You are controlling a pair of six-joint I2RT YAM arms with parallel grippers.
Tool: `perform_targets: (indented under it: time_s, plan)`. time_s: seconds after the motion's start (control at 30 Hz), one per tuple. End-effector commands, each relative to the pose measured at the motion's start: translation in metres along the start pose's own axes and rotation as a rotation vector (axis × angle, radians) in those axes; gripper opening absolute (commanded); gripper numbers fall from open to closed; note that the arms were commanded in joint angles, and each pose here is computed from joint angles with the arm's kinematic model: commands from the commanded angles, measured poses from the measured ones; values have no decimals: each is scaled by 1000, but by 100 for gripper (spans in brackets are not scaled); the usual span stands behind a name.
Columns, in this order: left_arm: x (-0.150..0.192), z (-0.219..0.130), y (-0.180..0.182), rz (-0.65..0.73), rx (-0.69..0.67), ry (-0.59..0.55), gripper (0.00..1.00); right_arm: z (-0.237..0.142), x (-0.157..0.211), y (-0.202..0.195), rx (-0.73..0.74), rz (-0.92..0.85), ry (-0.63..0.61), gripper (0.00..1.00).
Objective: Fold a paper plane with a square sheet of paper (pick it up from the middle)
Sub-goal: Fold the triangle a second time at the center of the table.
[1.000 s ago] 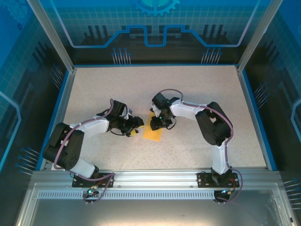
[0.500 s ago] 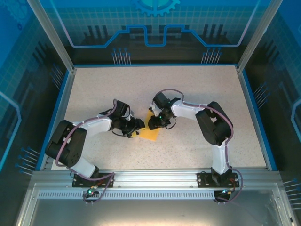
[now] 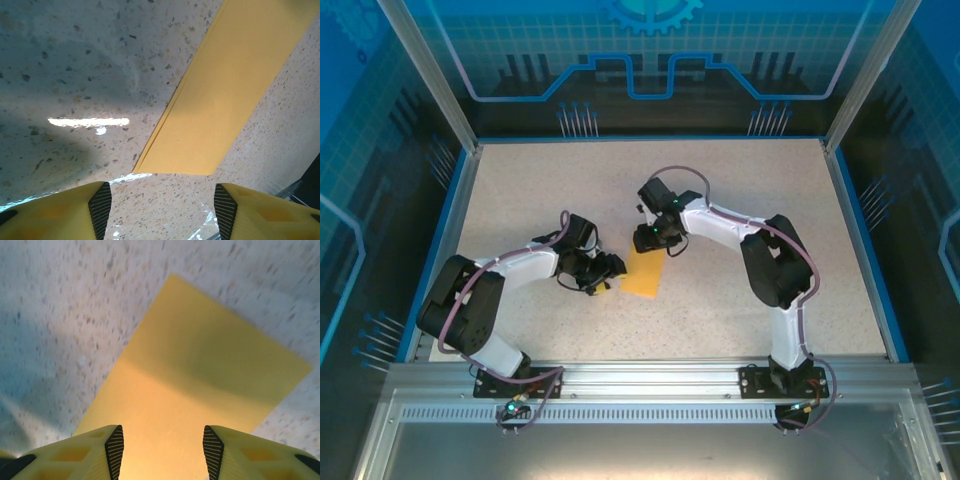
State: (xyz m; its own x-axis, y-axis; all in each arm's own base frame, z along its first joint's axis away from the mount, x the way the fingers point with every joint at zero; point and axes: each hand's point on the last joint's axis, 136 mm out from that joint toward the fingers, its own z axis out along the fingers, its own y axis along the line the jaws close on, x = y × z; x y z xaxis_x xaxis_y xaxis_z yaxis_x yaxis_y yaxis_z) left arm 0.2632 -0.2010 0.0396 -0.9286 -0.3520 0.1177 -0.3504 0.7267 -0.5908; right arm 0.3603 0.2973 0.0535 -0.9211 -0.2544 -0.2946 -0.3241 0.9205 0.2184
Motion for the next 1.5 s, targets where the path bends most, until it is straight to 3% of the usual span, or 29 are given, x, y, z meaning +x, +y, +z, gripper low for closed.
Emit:
perform_targets:
  time_s: [0.0, 0.33, 0.7, 1.47]
  plan:
    - [0, -4, -8, 14, 1, -3, 61, 14, 8, -27, 124, 43, 51, 50]
    - [3, 3, -14, 10, 14, 18, 63, 37, 5, -42, 153, 73, 84, 53]
    - [9, 14, -17, -1, 9, 53, 66, 60, 37, -57, 156, 148, 184, 53]
    - [5, 23, -10, 25, -99, 46, 66, 69, 50, -58, 148, 168, 214, 52]
